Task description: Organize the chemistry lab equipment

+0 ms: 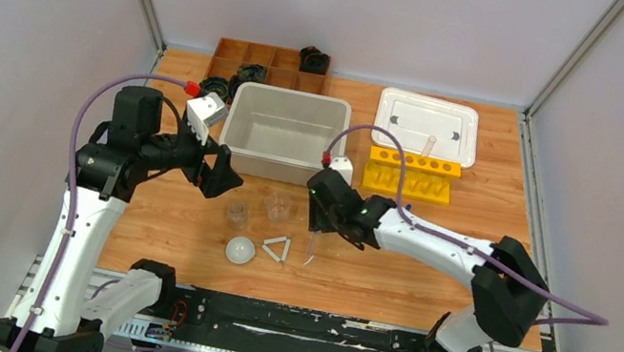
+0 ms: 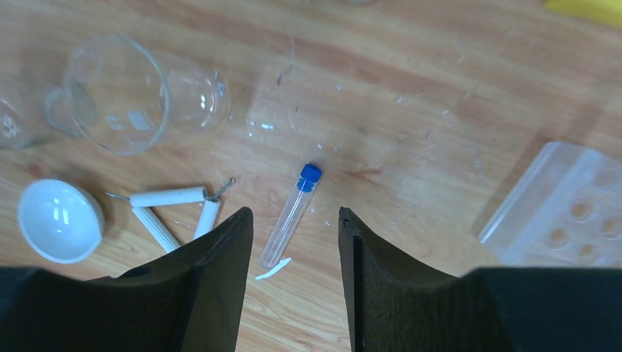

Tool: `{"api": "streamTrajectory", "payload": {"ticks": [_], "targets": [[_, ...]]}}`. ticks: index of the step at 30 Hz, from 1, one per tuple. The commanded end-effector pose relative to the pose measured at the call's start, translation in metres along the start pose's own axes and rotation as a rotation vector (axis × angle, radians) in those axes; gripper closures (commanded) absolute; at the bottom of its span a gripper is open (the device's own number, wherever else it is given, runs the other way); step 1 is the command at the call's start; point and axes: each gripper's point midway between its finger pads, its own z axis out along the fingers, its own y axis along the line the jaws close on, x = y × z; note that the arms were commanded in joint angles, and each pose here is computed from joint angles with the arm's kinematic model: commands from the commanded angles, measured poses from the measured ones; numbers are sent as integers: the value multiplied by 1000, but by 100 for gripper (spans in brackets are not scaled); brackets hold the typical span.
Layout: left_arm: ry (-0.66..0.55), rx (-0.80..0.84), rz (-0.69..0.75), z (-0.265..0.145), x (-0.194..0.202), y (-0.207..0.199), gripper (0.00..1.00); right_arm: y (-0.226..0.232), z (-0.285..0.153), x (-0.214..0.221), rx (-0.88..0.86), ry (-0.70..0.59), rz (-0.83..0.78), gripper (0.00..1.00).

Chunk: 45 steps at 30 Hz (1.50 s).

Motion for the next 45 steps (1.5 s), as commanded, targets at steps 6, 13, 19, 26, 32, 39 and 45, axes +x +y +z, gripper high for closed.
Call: {"api": "streamTrajectory", "payload": {"ticks": [6,13,19,26,32,39,45], "targets": [[-53,-11,48,-12,-14,-7,0,15,29,43,26,110,-42,50],[-57,-10,52,-13,-17,-7,0,7,47,71,79,162,-83,60],[-56,-6,55,-12,-16,-8,0,0,54,82,111,178,-103,74],[-53,5,50,-11,-16,-8,0,-3,35,56,115,103,-118,100],[-64,-19,40,-14,-25,-5,0,2,-24,-7,30,-142,-86,100],[-86,11,-27,-12,-30,-12,0,51,-93,-77,-203,-393,-73,100],[-141,22,-90,-8,-36,-14,0,107,-126,-132,-352,-518,6,100]]}}
